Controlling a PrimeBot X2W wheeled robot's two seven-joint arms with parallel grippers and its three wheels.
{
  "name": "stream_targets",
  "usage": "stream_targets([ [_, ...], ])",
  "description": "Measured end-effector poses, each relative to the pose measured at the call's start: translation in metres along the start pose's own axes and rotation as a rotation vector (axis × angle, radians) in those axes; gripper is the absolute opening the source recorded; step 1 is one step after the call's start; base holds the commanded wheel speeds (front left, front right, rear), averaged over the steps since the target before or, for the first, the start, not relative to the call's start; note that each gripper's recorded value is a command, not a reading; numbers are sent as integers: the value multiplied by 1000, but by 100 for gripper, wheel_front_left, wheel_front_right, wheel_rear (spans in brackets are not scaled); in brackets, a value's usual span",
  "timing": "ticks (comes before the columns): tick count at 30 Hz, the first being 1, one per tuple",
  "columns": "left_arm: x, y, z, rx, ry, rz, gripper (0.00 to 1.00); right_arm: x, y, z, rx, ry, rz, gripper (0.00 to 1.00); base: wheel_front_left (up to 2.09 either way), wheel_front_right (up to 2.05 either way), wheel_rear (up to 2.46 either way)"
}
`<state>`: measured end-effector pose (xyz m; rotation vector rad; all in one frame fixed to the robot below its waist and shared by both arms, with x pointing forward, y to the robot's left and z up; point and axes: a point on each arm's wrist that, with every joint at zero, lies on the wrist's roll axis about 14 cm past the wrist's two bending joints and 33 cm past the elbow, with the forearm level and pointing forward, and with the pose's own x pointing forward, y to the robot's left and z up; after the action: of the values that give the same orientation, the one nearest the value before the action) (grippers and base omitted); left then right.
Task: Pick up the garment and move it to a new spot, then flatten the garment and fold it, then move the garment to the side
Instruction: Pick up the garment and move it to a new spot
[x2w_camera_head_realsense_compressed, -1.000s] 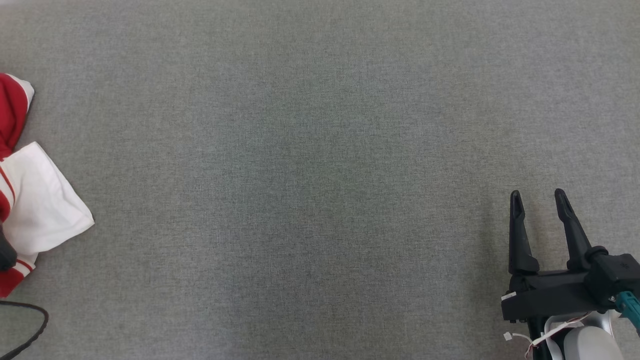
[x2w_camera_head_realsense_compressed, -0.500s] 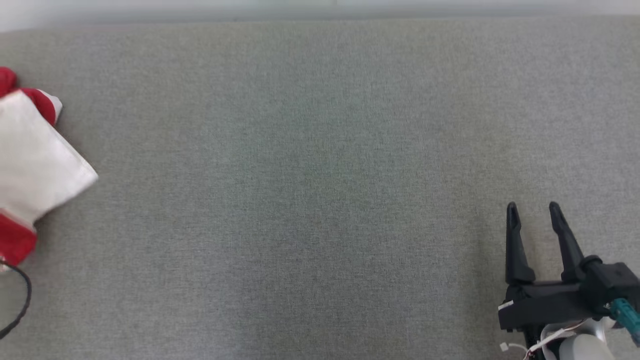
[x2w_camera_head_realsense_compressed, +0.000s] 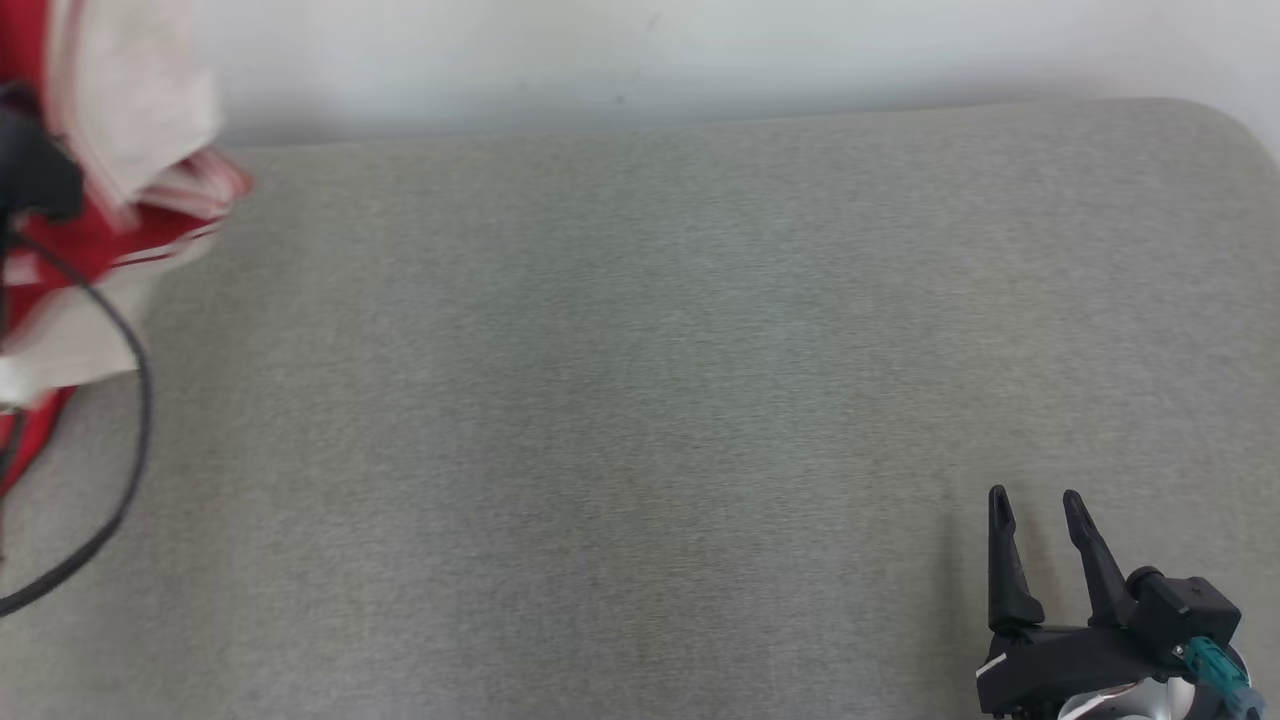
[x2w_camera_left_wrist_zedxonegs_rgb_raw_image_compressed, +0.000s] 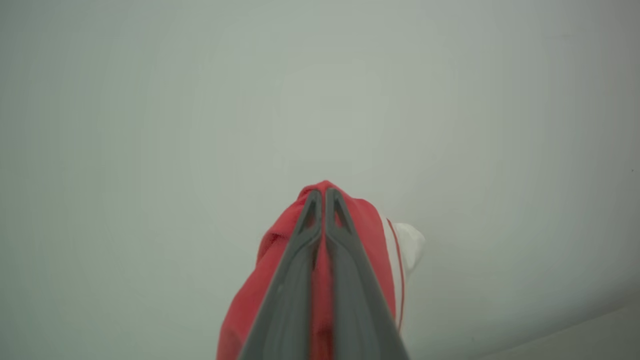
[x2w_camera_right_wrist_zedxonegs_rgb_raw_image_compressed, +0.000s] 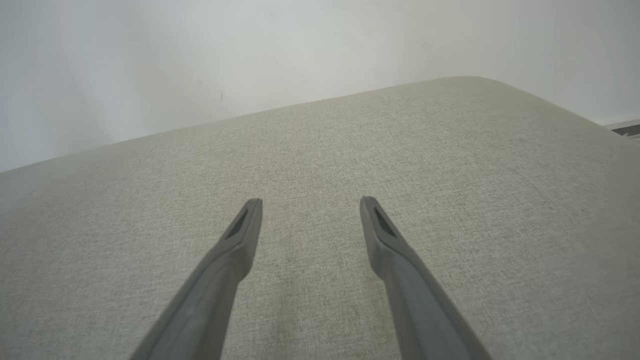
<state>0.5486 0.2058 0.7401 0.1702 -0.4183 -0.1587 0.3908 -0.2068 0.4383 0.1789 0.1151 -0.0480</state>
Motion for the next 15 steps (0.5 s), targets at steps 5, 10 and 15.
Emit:
stream_targets([
  [5, 23, -89, 36, -93, -83, -198, 0, -15, -21, 8, 24, -24, -67, 100, 0, 0, 0],
  [10, 27, -174, 56, -220, -127, -369, 0, -35, -43, 14, 38, -44, -137, 100, 0, 0, 0],
  [15, 16, -253, 73, -342, -149, -528, 0, -58, -67, 17, 37, -57, -215, 100, 0, 0, 0],
])
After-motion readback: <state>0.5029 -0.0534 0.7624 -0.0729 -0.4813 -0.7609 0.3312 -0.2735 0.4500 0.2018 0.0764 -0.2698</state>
